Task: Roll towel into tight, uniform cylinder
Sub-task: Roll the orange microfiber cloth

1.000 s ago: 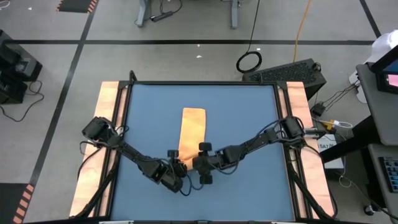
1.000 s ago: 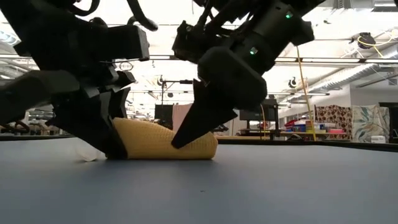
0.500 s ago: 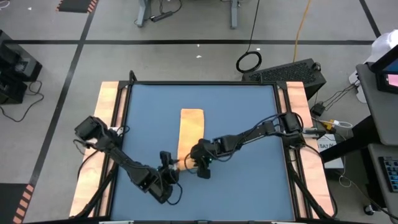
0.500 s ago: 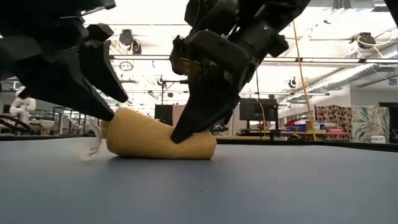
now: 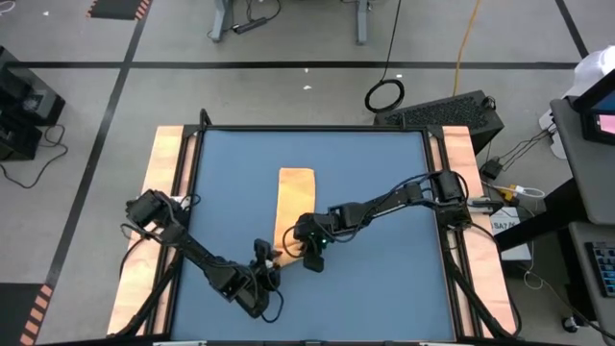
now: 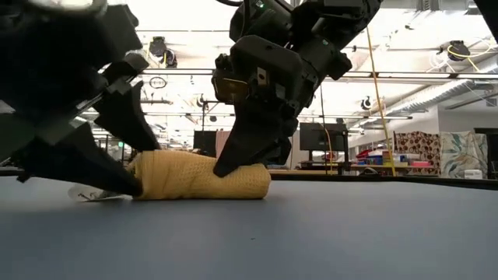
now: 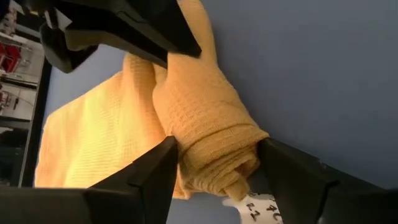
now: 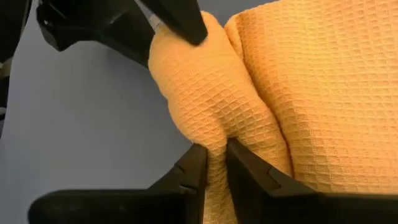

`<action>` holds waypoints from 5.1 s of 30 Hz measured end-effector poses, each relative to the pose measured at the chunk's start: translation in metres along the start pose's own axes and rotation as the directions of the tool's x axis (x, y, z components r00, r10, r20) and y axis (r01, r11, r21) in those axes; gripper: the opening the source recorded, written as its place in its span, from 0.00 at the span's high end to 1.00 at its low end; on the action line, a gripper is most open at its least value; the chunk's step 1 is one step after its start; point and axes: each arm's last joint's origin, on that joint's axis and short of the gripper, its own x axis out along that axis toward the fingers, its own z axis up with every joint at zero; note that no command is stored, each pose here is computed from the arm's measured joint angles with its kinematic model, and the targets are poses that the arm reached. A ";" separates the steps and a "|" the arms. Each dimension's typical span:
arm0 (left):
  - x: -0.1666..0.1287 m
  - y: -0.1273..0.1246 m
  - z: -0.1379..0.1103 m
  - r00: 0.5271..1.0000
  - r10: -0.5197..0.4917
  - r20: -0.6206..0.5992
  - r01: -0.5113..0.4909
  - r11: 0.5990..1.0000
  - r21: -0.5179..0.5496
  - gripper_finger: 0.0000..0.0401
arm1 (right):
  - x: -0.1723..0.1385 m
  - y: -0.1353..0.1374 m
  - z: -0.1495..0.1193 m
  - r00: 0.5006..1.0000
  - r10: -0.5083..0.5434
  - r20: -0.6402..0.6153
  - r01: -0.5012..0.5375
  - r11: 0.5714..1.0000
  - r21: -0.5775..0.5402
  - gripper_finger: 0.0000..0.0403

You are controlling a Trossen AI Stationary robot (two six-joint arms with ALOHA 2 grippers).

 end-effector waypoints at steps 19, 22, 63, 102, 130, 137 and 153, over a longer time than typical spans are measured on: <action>-0.026 0.000 0.006 0.995 0.030 0.100 -0.023 0.997 -0.077 0.42 | 0.000 -0.001 0.000 1.000 0.012 -0.006 -0.011 0.999 0.053 0.88; -0.013 0.001 0.004 0.997 0.047 0.062 -0.042 0.996 -0.074 0.42 | 0.000 -0.001 0.000 1.000 0.012 -0.007 -0.012 0.999 0.053 0.88; 0.025 0.057 -0.018 0.928 -0.368 -0.048 0.326 0.869 -0.372 0.84 | -0.020 0.090 -0.039 0.910 -0.349 0.223 0.413 0.794 -0.445 0.33; 0.020 0.048 -0.025 0.974 -0.222 -0.042 0.186 0.893 -0.409 0.79 | -0.014 0.025 -0.006 0.987 -0.155 0.048 0.162 0.959 -0.231 0.74; 0.004 0.008 -0.021 0.982 0.111 0.152 -0.122 0.990 0.065 0.39 | -0.023 -0.032 0.009 0.985 0.142 -0.101 -0.126 0.981 0.151 0.78; 0.006 0.010 -0.013 0.969 0.147 0.199 -0.171 0.979 0.109 0.39 | -0.023 -0.032 0.009 0.984 0.143 -0.103 -0.123 0.976 0.178 0.78; 0.027 0.028 -0.023 0.999 0.010 0.040 -0.010 1.000 -0.003 0.71 | -0.032 -0.016 0.020 0.992 0.090 -0.093 -0.095 0.994 -0.054 0.66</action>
